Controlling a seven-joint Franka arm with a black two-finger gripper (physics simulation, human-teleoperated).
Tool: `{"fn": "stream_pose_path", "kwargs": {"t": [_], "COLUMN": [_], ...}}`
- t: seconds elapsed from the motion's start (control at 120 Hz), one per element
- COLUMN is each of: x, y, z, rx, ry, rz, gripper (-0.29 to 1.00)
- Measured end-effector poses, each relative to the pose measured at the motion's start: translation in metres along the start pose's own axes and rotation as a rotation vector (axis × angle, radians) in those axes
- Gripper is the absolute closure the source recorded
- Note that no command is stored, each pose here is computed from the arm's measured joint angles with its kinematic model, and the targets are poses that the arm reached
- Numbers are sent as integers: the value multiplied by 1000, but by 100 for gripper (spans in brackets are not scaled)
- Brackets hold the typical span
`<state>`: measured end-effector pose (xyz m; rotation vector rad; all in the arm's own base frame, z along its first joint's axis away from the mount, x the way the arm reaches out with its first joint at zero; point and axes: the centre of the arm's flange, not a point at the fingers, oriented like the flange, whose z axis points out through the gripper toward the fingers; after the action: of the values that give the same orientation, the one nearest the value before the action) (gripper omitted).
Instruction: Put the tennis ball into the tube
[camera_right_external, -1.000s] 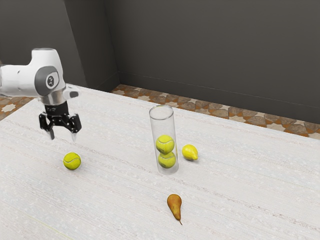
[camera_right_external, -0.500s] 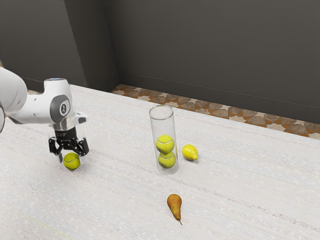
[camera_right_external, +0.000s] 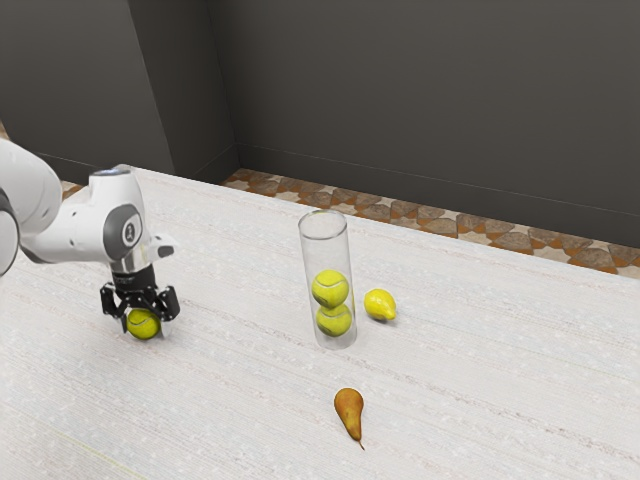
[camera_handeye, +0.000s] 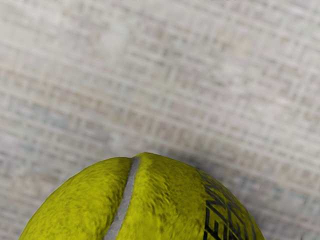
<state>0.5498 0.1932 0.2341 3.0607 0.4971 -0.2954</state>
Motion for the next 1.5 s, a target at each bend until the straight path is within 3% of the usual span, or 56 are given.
{"fn": "stream_pose_path", "kwargs": {"t": [0.1,0.3,0.442,0.533,0.667,0.975,1.15,1.5], "x": [1,1,1,0,-12,-47,-69,-46], "y": [0,-3,-5,8,64,262,313,347], "z": [1,-4,-9,-41,-112,-294,-303,-285], "rx": [1,0,3,-1,-6,13,11,31], "ry": [11,33,44,95,192,339,297,259], "rz": [2,5,7,35,144,483,567,583], "gripper": [3,26,30,33,37,40,40,41]}}
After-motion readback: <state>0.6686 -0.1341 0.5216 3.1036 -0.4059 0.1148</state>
